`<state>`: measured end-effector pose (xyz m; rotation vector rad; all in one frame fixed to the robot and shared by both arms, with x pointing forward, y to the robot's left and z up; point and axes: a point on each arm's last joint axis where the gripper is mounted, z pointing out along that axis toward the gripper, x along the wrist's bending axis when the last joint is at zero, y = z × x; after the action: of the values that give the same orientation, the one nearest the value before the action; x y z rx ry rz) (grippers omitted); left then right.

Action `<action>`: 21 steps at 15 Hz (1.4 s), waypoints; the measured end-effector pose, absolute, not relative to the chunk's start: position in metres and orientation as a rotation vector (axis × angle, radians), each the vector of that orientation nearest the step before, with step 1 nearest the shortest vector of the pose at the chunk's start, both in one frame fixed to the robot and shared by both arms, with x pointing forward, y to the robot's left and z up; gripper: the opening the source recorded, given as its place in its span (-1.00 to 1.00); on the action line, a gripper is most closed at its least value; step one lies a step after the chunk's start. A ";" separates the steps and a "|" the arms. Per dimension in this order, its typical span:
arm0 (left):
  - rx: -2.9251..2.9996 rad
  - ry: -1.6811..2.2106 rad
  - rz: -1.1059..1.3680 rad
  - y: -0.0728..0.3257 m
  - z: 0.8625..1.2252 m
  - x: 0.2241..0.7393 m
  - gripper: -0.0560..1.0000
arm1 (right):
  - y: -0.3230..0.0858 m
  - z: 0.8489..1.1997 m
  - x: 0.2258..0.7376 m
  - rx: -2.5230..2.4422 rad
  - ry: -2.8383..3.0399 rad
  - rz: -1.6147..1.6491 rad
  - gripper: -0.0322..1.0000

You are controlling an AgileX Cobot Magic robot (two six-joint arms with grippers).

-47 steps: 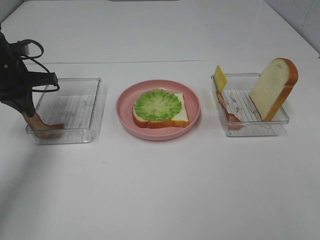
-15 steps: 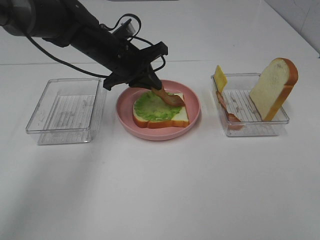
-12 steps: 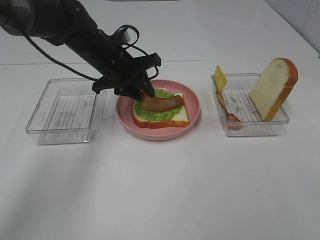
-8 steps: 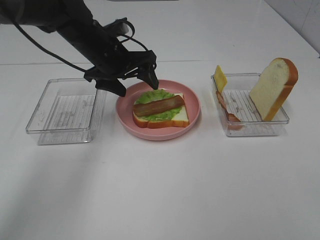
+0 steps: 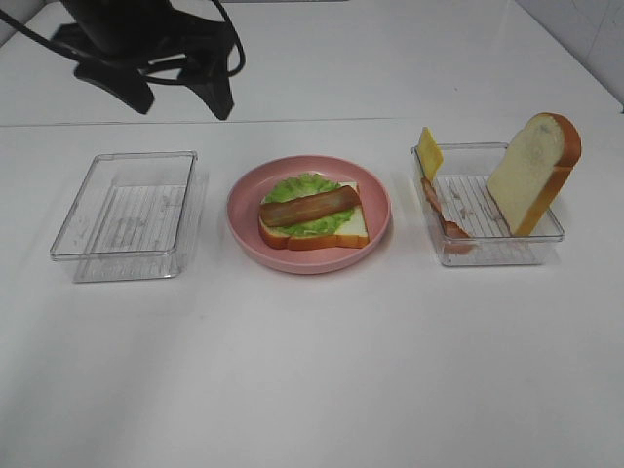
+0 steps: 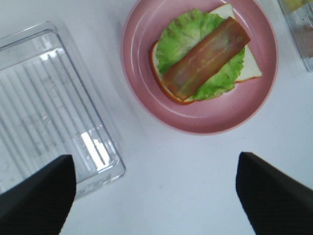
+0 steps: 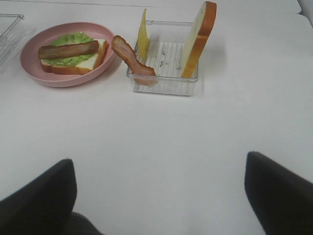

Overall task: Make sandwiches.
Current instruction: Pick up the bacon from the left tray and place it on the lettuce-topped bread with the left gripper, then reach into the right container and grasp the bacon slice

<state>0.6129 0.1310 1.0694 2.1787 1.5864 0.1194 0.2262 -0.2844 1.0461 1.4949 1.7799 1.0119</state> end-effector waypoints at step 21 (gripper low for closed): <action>1.836 1.296 0.536 0.293 1.118 0.245 0.68 | -0.284 1.046 0.226 1.495 1.780 1.012 0.76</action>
<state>0.2446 0.2929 1.1178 1.8359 1.2964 0.5364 0.2262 -0.2844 1.0461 1.4949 1.7799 1.0119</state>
